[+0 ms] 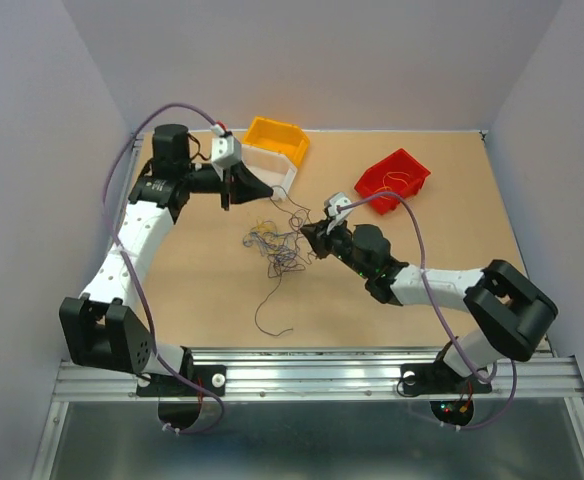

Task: Untangle the cables

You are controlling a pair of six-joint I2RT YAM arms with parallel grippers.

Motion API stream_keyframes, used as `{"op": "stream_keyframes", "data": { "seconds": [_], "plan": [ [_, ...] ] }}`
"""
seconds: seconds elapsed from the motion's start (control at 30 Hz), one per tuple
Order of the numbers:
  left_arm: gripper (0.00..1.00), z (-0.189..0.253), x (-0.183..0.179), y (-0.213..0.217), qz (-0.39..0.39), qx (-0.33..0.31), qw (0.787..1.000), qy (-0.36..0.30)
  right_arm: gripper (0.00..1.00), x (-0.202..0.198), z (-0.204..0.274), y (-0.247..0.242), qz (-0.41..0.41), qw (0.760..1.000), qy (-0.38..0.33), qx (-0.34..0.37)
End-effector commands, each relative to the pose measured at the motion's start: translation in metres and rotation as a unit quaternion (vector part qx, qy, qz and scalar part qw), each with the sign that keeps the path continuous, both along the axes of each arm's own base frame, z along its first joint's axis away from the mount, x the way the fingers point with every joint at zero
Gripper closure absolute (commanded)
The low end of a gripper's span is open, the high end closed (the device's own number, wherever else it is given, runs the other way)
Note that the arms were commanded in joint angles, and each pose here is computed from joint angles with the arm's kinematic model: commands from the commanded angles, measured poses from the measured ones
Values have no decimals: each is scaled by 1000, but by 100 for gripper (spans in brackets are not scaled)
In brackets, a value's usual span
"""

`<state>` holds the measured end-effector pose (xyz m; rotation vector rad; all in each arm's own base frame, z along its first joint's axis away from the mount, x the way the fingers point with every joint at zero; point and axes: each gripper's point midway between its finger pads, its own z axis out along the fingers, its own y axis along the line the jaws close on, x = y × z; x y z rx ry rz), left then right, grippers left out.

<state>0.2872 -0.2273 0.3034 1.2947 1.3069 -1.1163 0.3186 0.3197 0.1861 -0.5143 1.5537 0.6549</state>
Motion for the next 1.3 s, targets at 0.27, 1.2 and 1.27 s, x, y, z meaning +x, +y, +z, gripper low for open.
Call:
{"op": "stream_keyframes", "data": {
  "seconds": [0.27,1.2,1.27],
  "plan": [
    [100,304,13,42,205,-184,951,-140,66,38,-10,23,-11,1000,-4,-7],
    [100,393,138,99,396,-314,802,-318,1,48,0,9,-20,1000,5,-6],
    [100,393,139,97,391,-314,804,-321,1,54,7,11,-19,1000,0,-2]
  ]
}}
